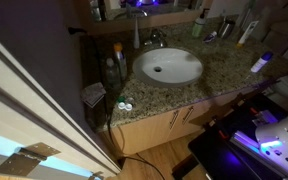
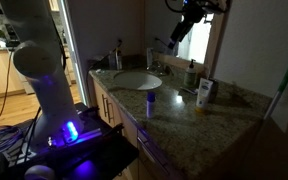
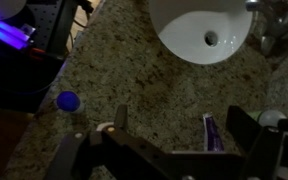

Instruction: Take the toothbrush from the cup and put it on the counter

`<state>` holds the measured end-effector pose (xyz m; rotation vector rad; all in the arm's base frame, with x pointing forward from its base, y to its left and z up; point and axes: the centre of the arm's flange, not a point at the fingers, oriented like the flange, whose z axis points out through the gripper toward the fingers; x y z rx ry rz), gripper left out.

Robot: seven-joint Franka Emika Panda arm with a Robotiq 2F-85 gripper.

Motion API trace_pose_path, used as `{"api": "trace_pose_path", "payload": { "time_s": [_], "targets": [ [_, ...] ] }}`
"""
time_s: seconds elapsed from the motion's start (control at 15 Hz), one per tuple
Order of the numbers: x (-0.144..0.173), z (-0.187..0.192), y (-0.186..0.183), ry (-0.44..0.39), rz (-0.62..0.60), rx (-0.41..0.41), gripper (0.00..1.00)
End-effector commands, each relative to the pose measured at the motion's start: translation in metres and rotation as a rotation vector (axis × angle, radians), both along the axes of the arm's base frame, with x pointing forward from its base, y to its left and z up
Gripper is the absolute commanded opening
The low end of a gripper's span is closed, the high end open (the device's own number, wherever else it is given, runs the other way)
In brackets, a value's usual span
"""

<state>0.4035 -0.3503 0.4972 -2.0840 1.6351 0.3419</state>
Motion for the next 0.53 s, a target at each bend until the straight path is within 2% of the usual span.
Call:
{"api": "trace_pose_path", "payload": {
  "time_s": [0.0,0.07,0.27,0.4,0.47],
  "targets": [
    [0.045,-0.008,-0.055,0.023,-0.179,0.101,1.0],
    [0.022,-0.016,-0.024,0.006,-0.105,0.05,1.0],
    [0.035,-0.026,-0.041,0.023,-0.156,0.076,1.0],
    [0.057,-0.051,-0.046,0.059,-0.293,0.026,1.0],
    [0.072,-0.06,-0.059,0.077,-0.359,0.058,1.0]
  ]
}}
